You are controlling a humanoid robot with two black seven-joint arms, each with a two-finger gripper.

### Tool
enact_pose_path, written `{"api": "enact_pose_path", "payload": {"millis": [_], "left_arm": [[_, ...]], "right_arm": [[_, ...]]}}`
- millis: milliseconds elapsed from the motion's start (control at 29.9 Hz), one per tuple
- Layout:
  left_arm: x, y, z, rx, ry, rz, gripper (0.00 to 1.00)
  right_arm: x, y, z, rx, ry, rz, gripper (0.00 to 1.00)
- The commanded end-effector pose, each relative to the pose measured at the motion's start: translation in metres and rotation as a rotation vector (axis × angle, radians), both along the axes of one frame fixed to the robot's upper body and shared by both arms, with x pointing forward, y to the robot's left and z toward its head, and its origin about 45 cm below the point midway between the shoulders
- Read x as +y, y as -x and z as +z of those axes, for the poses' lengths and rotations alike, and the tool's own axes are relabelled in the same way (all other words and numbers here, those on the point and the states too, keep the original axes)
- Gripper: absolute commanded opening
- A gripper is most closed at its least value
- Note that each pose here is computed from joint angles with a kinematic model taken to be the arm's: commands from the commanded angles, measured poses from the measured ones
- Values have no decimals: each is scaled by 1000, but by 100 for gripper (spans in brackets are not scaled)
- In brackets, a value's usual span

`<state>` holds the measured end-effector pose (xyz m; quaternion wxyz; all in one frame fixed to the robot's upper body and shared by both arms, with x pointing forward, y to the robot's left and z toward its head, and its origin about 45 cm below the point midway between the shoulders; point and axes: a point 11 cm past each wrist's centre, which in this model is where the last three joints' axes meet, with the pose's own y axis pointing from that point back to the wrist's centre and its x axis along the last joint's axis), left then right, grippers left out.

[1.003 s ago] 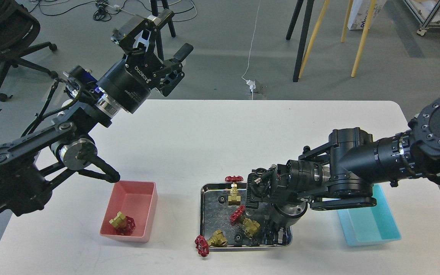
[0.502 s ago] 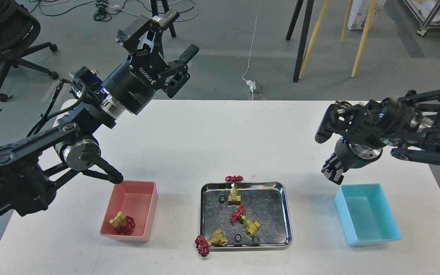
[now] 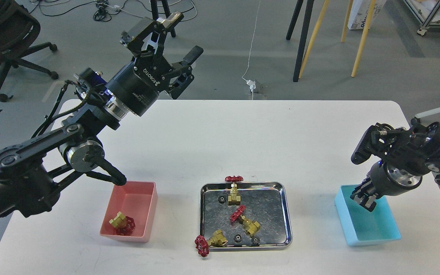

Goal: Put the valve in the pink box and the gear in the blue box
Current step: 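Open the right gripper to release the gear and lift away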

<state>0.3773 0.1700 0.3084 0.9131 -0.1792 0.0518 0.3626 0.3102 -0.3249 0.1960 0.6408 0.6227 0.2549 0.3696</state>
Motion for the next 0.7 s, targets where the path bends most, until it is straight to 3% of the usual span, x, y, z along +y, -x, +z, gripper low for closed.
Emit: {"api": "enact_pose_path", "payload": {"millis": [0,33,67,100,435,568,669], "left_arm": [[-1,1,-2,5,2,-1,80],[-2,1,-3,9,5,-1,80],[-5,2,-3,10,11,-8,80],[-7,3,-4,12,14,-11,80],[2,-7,-6,9,-7,24,80],[18,-25,-5,-4,-43,82,80],[36,-44,-4,-20,-89,109,80]], "right_arm": [[-5,1,1,-5,-1,-18,37],[-6,1,0,-4,-7,-27,51],[-9,2,0,-6,-13,-47,79],[-11,1,1,-12,-18,-58,100],[-10,-34,49,-178,-214,-222,100],[12,-64,82,-181,-560,-486,100],[38,-89,108,-192,-1037,-760,100]]}}
